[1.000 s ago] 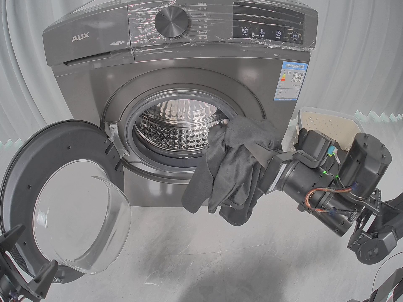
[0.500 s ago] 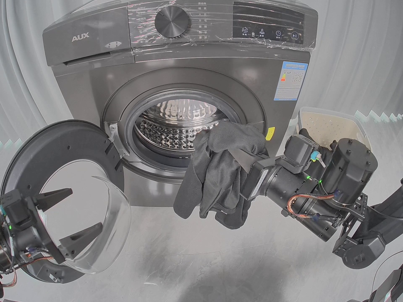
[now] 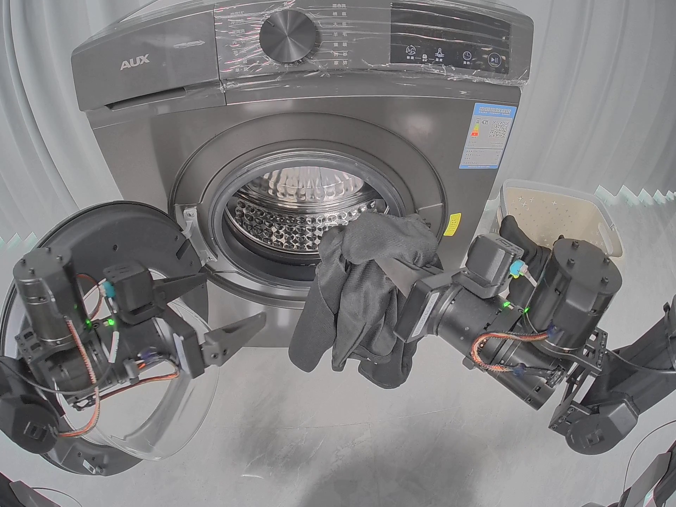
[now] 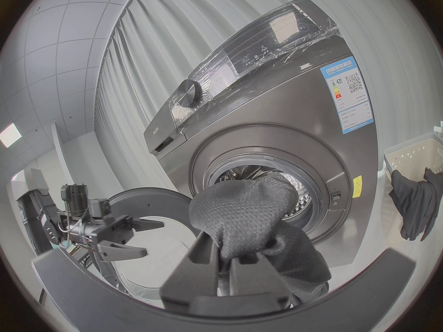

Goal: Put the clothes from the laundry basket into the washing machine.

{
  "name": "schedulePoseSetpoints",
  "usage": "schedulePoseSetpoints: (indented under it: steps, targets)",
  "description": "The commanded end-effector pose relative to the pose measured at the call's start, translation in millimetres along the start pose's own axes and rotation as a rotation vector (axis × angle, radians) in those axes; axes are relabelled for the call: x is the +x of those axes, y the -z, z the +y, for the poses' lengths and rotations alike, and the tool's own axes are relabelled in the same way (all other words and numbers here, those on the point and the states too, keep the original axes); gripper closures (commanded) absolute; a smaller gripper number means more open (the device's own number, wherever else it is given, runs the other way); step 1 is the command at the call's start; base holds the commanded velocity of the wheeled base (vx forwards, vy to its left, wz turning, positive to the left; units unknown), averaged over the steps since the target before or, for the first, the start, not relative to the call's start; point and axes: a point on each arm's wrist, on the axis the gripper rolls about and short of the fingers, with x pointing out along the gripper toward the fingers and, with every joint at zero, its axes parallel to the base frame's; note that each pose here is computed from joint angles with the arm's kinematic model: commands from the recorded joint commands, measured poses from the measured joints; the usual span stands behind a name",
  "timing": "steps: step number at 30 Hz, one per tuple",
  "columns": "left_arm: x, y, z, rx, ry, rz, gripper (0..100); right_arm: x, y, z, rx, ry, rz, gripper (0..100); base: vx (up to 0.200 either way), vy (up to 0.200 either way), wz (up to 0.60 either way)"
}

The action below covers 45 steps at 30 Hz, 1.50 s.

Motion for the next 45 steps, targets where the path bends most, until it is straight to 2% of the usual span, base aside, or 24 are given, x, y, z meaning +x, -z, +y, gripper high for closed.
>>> schedulePoseSetpoints:
  steps: [1,9,12,24,28,33,34,45]
  targets:
    - [42,17.3,-3.0,-0.014,0.008,0.067,0,0,0,0.1,-0.002,0.000,0.000,100,0.000,0.000,0.00]
    - [62,32.1,-5.0,-0.022,0.041,0.125,0,0,2,4.2,0.000,-0.013,0.004,100,0.000,0.000,0.00]
    - [70,33.7,-3.9,-0.030,0.043,0.121,0,0,2,5.2,0.000,-0.016,0.005,100,0.000,0.000,0.00]
    - [105,38.3,-2.7,-0.035,0.054,0.082,0,1,5,6.5,0.000,-0.018,0.012,100,0.000,0.000,0.00]
    - [111,41.7,-1.3,-0.044,0.047,0.067,0,1,6,7.3,0.002,-0.021,0.013,100,0.000,0.000,0.00]
    - [115,45.0,-0.7,-0.043,0.040,0.052,0,1,7,10.5,0.003,-0.035,0.000,100,0.000,0.000,0.00]
    - [116,45.0,-0.6,-0.042,0.038,0.048,100,2,8,10.5,0.003,-0.035,0.000,100,0.000,0.000,0.00]
    - [112,44.4,-1.7,-0.032,0.044,-0.014,100,0,11,10.7,0.001,-0.039,0.012,100,0.000,0.000,0.00]
